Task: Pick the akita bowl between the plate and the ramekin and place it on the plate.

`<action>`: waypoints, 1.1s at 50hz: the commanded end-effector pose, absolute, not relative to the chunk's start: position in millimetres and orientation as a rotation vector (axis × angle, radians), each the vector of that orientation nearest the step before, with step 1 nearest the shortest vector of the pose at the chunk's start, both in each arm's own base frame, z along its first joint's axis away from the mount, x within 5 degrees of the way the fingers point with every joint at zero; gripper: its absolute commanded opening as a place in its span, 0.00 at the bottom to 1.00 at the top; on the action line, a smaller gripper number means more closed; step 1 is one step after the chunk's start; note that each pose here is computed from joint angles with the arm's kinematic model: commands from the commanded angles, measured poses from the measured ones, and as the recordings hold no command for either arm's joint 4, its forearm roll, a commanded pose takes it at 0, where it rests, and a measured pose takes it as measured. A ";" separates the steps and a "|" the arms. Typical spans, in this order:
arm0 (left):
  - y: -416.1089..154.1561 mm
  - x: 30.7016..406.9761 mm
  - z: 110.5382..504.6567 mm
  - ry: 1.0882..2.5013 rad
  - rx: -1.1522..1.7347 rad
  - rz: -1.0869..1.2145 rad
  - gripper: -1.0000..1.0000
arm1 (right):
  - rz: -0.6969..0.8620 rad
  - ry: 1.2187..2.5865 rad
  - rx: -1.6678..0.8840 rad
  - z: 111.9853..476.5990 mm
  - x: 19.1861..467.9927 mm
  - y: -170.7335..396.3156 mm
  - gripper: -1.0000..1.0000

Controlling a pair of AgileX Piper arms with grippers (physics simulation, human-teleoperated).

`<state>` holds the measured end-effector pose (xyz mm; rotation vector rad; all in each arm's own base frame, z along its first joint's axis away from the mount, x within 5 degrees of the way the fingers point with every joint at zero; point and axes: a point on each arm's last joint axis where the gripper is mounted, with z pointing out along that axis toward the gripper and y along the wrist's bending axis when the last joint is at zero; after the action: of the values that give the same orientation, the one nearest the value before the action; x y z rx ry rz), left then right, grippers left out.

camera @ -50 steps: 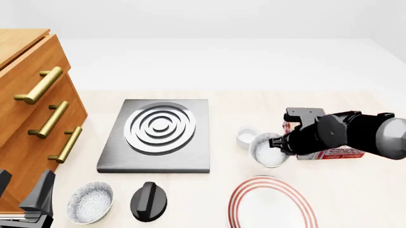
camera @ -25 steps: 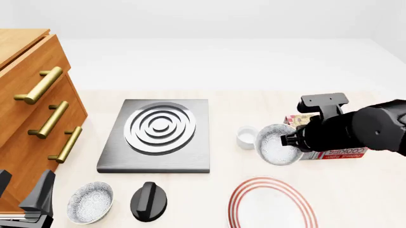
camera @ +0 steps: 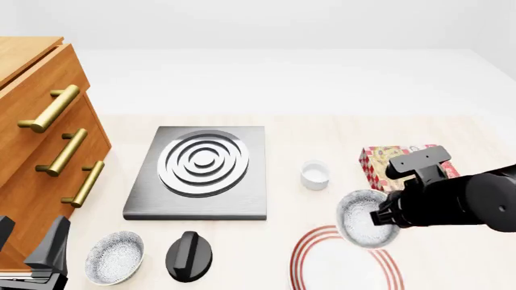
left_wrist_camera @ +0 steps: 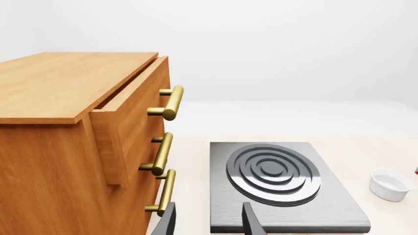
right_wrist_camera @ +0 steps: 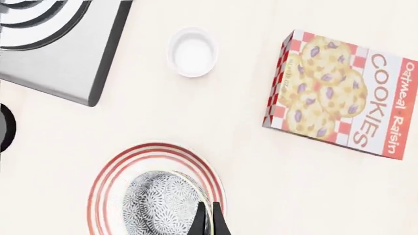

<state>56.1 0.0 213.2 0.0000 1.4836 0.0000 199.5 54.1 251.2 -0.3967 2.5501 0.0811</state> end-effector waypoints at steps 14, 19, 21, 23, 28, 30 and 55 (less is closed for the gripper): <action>0.0 56.1 213.2 1.484 0.000 0.000 1.00 | 0.054 2.619 -0.515 210.7 186.4 53.2 0.00; 0.0 56.1 213.2 1.484 0.000 0.000 1.00 | 0.061 2.634 -0.545 199.7 188.4 58.8 0.00; 0.0 56.1 213.2 1.484 0.000 0.000 1.00 | 0.051 2.635 -0.552 196.3 187.2 55.6 0.00; 0.0 56.1 213.2 1.484 0.000 0.000 1.00 | 0.064 2.643 -0.556 194.9 189.7 61.2 0.00; 0.0 56.1 213.2 1.484 0.000 0.000 1.00 | 0.078 2.658 -0.572 187.7 191.1 68.5 0.00; 0.0 56.1 213.2 1.484 0.000 0.000 1.00 | 0.076 2.659 -0.578 186.0 190.5 68.3 0.00; 0.0 56.1 213.2 1.484 0.000 0.000 1.00 | 0.116 2.730 -0.619 161.5 204.6 101.3 0.00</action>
<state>56.1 0.0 213.2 0.0000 1.4836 0.0000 207.3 96.0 174.2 -0.5953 2.6842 0.0978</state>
